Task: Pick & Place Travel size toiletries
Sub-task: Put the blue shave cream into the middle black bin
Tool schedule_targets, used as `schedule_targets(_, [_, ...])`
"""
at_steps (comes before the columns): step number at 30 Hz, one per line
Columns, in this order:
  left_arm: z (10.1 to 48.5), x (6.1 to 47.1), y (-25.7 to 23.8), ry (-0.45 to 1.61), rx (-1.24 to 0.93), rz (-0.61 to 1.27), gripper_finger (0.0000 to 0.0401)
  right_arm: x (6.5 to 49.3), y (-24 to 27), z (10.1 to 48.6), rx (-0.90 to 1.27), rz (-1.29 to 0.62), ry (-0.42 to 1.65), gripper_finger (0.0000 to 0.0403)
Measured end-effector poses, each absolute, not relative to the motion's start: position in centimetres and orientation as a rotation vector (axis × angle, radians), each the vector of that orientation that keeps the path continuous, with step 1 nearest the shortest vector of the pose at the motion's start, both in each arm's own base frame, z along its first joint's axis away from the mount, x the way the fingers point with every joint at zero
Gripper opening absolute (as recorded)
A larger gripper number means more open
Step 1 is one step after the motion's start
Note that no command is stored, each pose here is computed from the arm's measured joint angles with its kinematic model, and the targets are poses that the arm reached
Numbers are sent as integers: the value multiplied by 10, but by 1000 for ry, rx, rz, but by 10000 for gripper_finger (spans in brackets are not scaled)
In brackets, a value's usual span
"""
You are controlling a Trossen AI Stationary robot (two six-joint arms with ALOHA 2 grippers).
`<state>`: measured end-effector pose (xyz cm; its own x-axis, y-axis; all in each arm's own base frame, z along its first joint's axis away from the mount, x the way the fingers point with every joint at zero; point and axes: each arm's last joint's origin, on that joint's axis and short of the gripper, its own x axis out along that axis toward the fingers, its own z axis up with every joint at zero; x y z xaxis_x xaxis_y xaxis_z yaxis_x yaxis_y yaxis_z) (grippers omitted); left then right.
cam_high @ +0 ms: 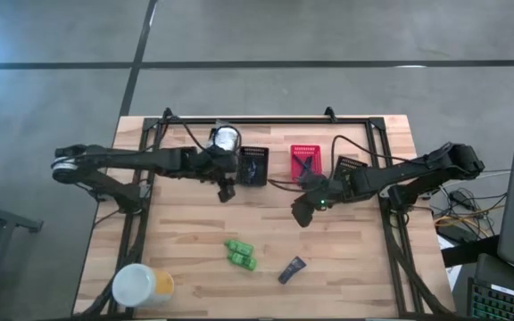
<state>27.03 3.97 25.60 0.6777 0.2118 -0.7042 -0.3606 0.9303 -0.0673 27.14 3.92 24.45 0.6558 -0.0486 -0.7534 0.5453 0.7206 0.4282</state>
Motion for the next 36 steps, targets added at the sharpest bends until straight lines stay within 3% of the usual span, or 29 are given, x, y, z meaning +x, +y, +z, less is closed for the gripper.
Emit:
schedule_targets(5, [259,258,33,823,-215,315,200,275,42,238,836,-395,815,86])
schedule_targets(11, [263,251,23,840,-203,285,200,284,65,228,979,-286,887,80])
schedule_targets(21, [252,237,2,873,-141,197,200,285,119,202,1048,-183,1121,75])
schedule_targets(36, [227,207,-13,812,-337,220,200,308,142,191,679,63,1155,38])
